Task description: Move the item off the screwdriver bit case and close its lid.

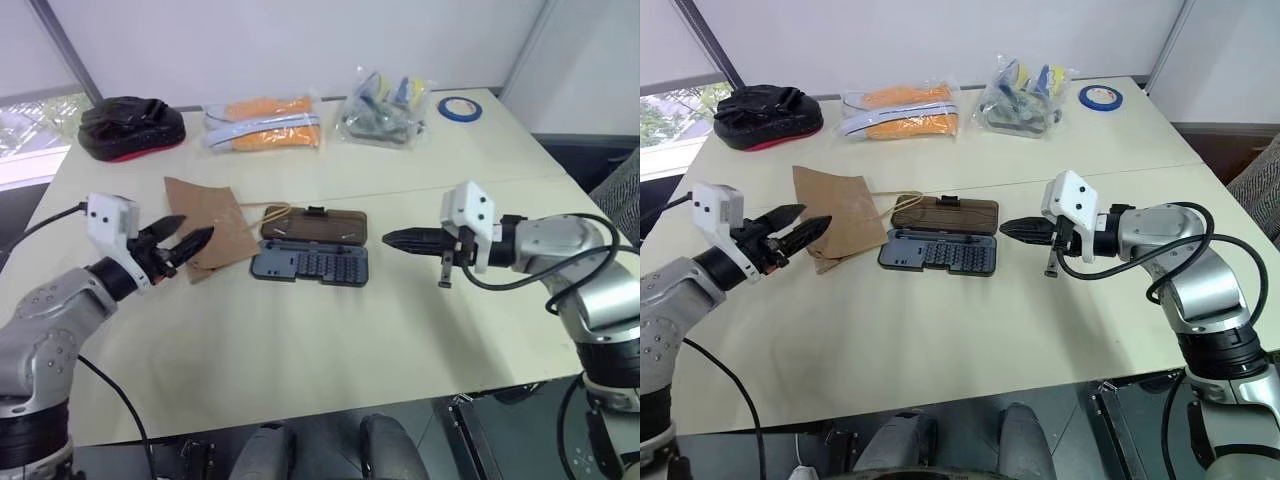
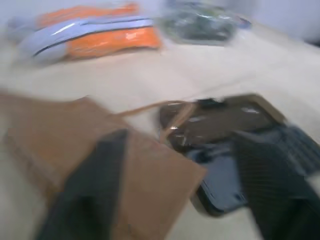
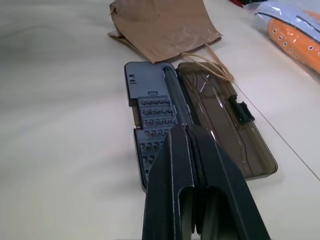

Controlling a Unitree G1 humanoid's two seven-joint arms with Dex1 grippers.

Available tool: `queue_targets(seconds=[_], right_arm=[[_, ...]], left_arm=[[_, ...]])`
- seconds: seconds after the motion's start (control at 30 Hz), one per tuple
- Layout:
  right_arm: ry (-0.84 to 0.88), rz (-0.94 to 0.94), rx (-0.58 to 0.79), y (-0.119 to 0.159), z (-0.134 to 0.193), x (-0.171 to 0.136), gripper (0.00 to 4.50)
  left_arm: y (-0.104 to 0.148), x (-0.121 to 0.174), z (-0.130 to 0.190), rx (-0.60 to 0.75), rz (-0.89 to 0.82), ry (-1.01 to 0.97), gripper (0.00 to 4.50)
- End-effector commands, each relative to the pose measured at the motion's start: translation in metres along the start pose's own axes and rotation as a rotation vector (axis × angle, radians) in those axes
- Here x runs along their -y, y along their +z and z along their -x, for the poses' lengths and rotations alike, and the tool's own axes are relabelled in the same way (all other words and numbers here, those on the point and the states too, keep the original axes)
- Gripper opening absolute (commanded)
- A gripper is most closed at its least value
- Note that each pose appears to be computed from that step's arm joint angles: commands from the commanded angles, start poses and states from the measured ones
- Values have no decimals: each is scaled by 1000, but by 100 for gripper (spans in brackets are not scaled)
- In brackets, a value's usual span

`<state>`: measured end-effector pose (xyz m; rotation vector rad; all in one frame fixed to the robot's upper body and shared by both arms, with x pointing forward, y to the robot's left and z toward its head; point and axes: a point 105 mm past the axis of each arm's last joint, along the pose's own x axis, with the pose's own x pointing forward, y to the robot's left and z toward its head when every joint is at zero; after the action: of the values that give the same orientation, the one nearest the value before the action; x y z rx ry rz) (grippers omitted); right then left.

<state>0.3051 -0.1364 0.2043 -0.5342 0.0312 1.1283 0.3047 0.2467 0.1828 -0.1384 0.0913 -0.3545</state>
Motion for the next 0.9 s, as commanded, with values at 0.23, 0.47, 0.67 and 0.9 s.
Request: queue_targets(seconds=[0.23,0.47,0.67,0.9], right_arm=[[-14,47,31,8,0,0,0],[-20,63,25,9,-1,3,0],[-22,65,31,10,-3,1,0],[-33,64,39,11,-4,0,0]], left_arm=[[6,-41,15,33,198,277,448],[-40,-40,-8,-89,238,324,448],[-43,-32,-32,-87,220,275,448],[-48,-17,-52,-114,161,213,448]])
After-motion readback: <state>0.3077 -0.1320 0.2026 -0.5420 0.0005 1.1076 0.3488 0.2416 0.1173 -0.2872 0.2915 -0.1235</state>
